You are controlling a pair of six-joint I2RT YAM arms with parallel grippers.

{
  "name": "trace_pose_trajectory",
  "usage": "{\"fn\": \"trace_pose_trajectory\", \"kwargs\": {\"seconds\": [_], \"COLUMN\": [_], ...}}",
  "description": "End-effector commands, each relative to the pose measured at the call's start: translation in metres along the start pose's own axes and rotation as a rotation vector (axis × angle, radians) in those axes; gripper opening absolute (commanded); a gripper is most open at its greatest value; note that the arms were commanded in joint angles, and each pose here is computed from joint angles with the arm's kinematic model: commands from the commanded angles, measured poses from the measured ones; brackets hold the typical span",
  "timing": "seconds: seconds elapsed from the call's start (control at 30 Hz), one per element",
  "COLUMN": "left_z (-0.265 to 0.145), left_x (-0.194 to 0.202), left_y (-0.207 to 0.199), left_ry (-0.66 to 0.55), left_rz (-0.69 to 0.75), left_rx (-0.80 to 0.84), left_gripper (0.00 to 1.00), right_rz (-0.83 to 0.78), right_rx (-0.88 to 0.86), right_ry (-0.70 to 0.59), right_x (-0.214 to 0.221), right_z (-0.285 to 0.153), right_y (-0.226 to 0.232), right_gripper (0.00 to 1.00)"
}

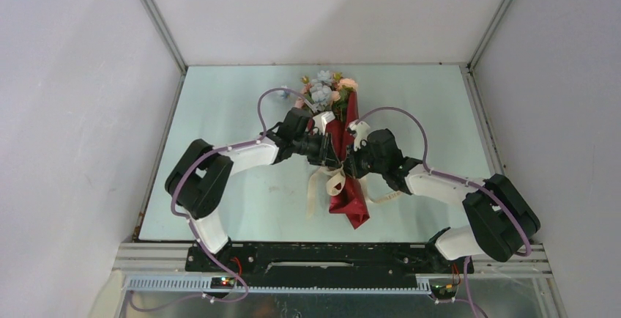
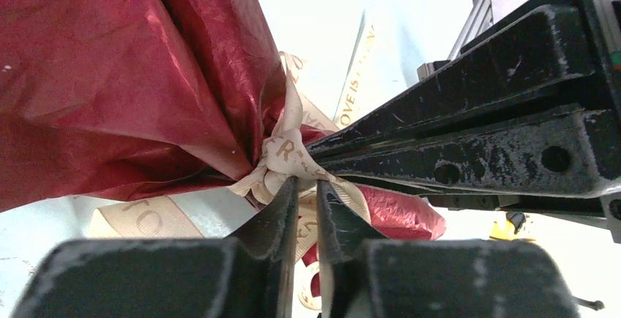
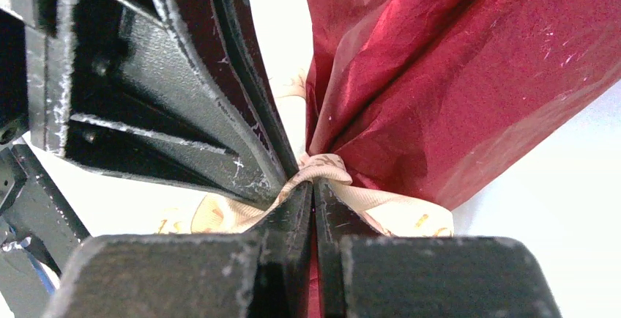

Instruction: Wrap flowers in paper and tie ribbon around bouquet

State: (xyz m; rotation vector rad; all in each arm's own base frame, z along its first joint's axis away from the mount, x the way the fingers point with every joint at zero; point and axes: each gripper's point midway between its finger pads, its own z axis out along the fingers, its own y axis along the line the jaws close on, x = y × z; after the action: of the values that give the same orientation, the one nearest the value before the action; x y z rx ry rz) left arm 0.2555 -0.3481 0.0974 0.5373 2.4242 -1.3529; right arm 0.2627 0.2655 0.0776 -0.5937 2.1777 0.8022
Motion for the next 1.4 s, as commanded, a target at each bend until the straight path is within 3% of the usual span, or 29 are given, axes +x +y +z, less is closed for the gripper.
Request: {"fn": "trace_pose_trajectory", "kwargs": {"seconds": [0.0, 0.07, 0.3, 0.43, 0.5, 0.7, 1.03, 1.2, 1.37], "left_z": [0.005, 0.004, -0.008, -0.016, -0.019, -0.024, -0.018, -0.013, -0.008], "left_x": [-0.003, -0.005, -0.027, -0.037, -0.039, -0.034, -0.031, -0.024, -0.018], "left_y": [-0.008, -0.008, -0.006, 0.003, 0.007, 0.014, -0.002, -0.010, -0.009], "left_ry": [-0.011, -0.018, -0.134, -0.185, -0.197, -0.192, -0.176, -0.135, -0.101], "left_rz": [0.016, 0.014, 0.024, 0.009, -0.002, -0.017, 0.002, 0.026, 0.028], "left_rx": [0.052, 0.051, -0.046, -0.144, -0.180, -0.260, -0.190, -0.121, -0.101], "left_gripper": [0.10, 0.01, 0.00, 0.00, 0.00, 0.00, 0.00, 0.00, 0.00], "right_rz": [-0.051, -0.052, -0.074, -0.084, -0.084, -0.053, -0.141, -0.340, -0.500], "right_rx": [-0.066, -0.064, -0.011, 0.024, 0.045, 0.058, 0.047, 0.135, -0.053], "right_ry": [-0.086, -0.088, -0.056, -0.052, -0.060, -0.108, -0.090, -0.051, 0.015], "right_x": [-0.023, -0.024, -0.017, -0.017, -0.018, -0.026, -0.017, -0.012, -0.002], "right_z": [0.002, 0.002, -0.007, -0.016, -0.020, -0.040, -0.049, -0.048, -0.044], "right_y": [0.019, 0.019, 0.012, 0.009, 0.007, 0.012, 0.029, 0.000, 0.006], "right_gripper": [0.04, 0.04, 0.09, 0.19, 0.30, 0.43, 0.47, 0.48, 0.45]}}
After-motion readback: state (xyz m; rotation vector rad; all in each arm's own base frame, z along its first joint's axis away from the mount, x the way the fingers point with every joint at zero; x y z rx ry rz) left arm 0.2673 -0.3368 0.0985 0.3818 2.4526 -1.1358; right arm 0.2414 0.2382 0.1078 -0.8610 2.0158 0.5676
